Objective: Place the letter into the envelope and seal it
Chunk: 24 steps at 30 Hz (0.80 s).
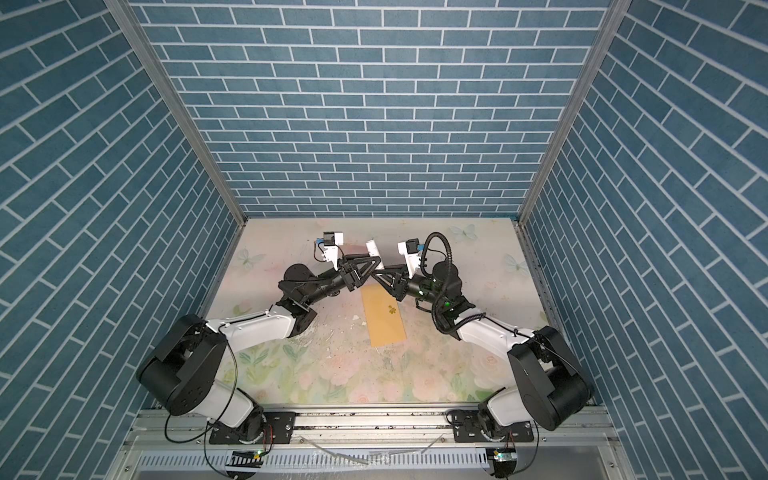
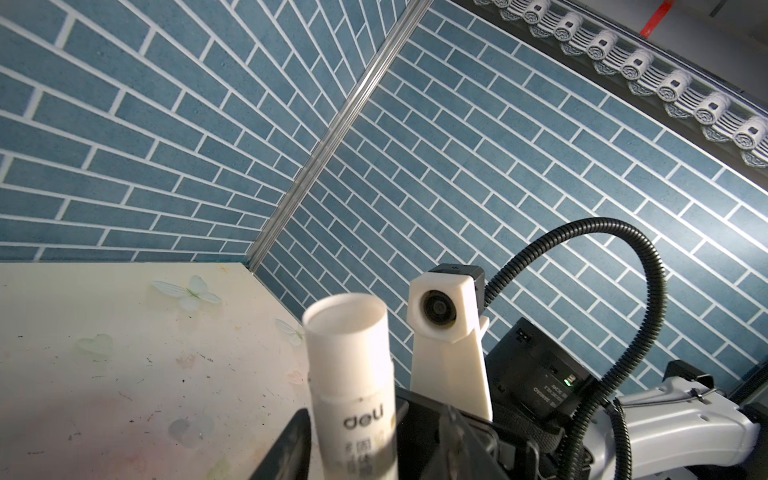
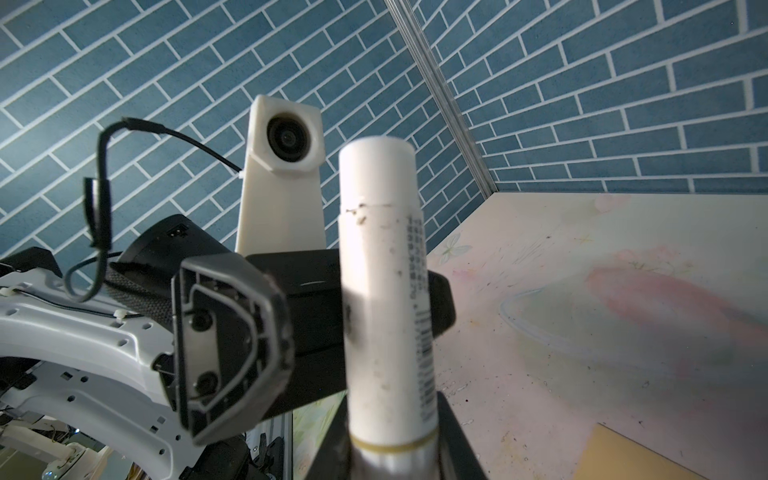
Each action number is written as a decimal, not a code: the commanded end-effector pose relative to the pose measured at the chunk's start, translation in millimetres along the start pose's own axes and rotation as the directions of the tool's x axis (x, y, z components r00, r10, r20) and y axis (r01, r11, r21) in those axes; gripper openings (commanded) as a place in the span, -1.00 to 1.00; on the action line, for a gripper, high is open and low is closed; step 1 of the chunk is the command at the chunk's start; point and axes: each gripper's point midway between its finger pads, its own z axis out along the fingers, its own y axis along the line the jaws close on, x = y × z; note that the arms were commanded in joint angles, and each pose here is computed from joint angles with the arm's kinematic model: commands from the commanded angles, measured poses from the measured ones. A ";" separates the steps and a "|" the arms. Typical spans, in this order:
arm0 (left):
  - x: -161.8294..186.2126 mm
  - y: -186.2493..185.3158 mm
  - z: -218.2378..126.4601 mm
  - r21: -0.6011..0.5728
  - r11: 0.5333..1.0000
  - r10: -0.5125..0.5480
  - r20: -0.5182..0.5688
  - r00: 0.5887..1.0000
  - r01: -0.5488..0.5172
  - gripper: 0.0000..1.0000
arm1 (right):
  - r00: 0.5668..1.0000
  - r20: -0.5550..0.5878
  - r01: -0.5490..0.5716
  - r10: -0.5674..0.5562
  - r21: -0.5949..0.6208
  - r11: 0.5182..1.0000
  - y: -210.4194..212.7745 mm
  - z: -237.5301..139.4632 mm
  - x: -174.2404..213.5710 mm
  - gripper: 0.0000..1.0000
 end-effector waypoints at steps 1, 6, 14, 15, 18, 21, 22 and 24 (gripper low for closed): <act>3.6 -0.2 -0.5 0.014 1.000 0.002 0.006 1.000 -0.002 -0.05 | 1.000 0.017 -0.007 0.008 -0.039 0.999 6.1 -1.2 -1.3 -1.00; 4.0 0.8 0.2 0.013 1.000 -0.003 0.004 1.000 0.003 -0.21 | 1.000 0.015 -0.014 0.015 -0.043 0.999 5.6 0.2 -0.6 -1.00; 4.0 2.4 3.0 0.020 1.000 -0.014 0.010 1.000 0.014 -0.46 | 1.000 0.009 -0.021 0.021 -0.046 0.999 3.9 1.7 0.8 -1.00; 4.6 3.0 3.4 0.020 1.000 -0.016 0.009 1.000 0.016 -0.52 | 1.000 0.008 -0.022 0.022 -0.046 0.999 3.6 2.0 1.0 -1.00; 5.6 4.2 3.2 0.019 1.000 -0.018 0.009 1.000 0.017 -0.70 | 1.000 0.005 -0.024 0.024 -0.045 0.999 3.0 2.6 1.9 -1.00; 7.6 6.1 2.4 0.013 1.000 -0.014 0.007 1.000 0.014 -0.92 | 1.000 0.000 -0.029 0.029 -0.036 0.999 1.4 2.9 2.6 -1.00; 8.1 6.5 2.4 0.012 1.000 -0.013 0.005 1.000 0.013 -1.00 | 1.000 -0.002 -0.029 0.029 -0.036 0.999 1.3 3.0 2.6 -1.00; 8.9 7.4 2.4 0.008 1.000 -0.010 0.002 1.000 0.010 -1.00 | 1.000 -0.003 -0.028 0.028 -0.037 0.999 1.4 3.1 2.4 -1.00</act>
